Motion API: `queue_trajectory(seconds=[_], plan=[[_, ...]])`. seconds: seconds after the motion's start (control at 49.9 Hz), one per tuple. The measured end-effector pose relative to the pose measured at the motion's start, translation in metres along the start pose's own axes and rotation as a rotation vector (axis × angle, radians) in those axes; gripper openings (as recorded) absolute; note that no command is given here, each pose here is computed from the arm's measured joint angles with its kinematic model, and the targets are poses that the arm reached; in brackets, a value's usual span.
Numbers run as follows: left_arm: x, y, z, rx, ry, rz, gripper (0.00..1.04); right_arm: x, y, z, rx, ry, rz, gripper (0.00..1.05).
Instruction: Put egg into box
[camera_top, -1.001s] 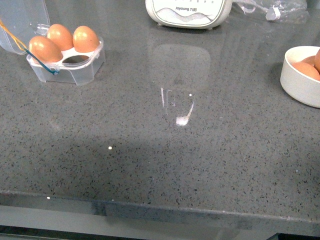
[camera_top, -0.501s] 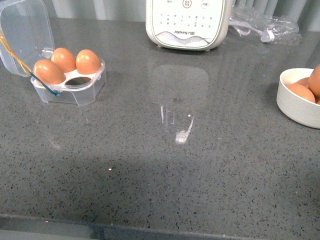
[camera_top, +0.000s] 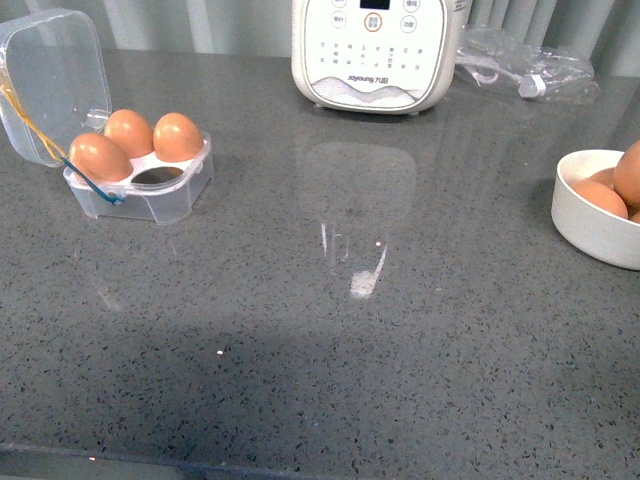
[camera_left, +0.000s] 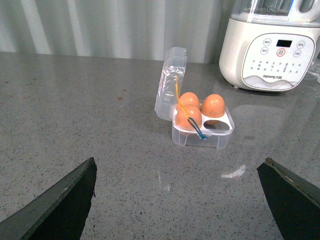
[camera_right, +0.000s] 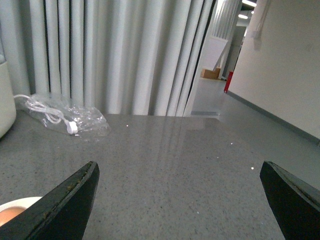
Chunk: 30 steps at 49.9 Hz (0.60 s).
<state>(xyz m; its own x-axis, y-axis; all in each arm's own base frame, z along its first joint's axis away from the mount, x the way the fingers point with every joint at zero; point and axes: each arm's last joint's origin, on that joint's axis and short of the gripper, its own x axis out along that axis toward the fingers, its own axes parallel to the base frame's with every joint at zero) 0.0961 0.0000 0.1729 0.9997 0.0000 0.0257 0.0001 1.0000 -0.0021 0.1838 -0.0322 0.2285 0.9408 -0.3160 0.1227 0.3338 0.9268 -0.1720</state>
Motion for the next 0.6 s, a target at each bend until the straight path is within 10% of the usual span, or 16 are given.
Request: queue_trajectory(seconds=[0.601], plan=[[0.0,0.0,0.0,0.0,0.0,0.0,0.98,0.109,0.065,-0.009,0.17,0.404,0.505,0.97]])
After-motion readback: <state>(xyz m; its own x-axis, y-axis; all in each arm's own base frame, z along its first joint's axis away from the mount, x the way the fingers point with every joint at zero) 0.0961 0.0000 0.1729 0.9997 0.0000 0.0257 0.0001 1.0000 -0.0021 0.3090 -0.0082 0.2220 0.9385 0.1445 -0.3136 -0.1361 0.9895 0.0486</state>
